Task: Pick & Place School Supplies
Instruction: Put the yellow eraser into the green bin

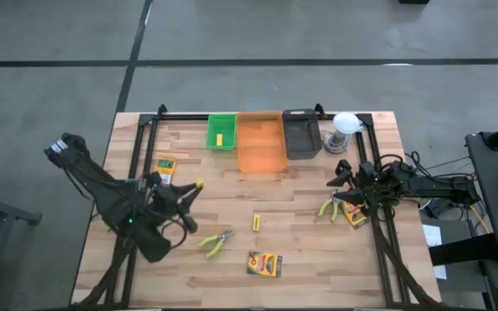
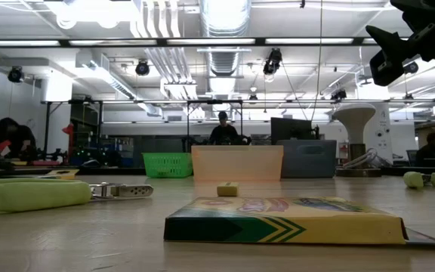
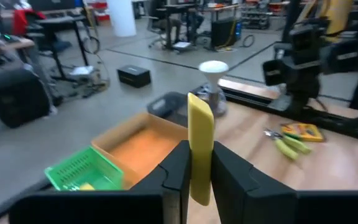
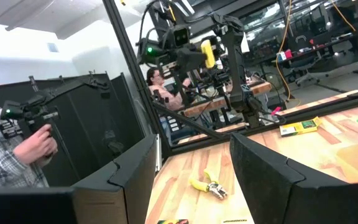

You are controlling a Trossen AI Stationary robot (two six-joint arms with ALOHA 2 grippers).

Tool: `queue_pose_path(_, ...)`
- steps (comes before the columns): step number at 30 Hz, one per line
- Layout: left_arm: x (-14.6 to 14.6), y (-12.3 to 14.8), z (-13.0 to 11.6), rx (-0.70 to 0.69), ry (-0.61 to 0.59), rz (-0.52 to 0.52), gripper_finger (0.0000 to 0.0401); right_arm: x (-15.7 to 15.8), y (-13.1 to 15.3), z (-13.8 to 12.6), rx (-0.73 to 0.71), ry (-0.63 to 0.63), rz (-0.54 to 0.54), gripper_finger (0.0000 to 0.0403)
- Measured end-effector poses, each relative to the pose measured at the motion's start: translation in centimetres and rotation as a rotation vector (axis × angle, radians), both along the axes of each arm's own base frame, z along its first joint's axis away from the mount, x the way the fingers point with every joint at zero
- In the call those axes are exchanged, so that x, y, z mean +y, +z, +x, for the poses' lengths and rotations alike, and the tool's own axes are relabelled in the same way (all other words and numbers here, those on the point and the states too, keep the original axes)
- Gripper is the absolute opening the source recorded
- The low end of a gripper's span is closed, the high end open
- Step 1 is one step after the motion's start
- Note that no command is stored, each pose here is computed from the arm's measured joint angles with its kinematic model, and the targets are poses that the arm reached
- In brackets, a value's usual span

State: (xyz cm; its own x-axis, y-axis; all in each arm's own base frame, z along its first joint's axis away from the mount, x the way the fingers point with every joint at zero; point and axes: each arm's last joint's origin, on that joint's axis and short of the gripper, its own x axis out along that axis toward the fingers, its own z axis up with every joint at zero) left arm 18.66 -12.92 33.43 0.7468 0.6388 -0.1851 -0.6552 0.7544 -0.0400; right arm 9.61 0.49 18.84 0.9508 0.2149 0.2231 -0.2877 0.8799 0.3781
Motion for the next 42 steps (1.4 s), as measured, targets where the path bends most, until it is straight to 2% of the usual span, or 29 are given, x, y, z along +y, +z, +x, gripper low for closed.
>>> queue_pose_path(9, 3.4, 1.5, 3.1, 0.123, 0.055, 0.113, 0.0053, 0.0, 0.0, 0.0, 0.000, 0.000, 0.000, 0.0201)
queue_pose_path(17, 7.9, 2.3, 6.0, 0.170, 0.049, 0.106, 0.0053, 0.0, 0.0, 0.0, 0.000, 0.000, 0.000, 0.0201)
queue_pose_path(23, 12.1, 2.9, 7.5, 0.144, 0.036, 0.075, 0.0053, 0.0, 0.0, 0.0, 0.000, 0.000, 0.000, 0.0201)
queue_pose_path(28, 15.4, 2.8, 8.2, 0.125, 0.115, 0.061, 0.0053, 0.0, 0.0, 0.0, 0.001, -0.001, 0.000, 0.0201)
queue_pose_path(35, 19.4, 1.9, 8.1, 0.104, 0.250, -0.029, 0.0053, 0.0, 0.0, 0.0, 0.000, 0.000, 0.000, 0.0201)
queue_pose_path(42, 22.8, 1.0, 7.6, 0.127, 0.283, -0.117, 0.0053, 0.0, 0.0, 0.0, 0.000, 0.000, 0.000, 0.0201)
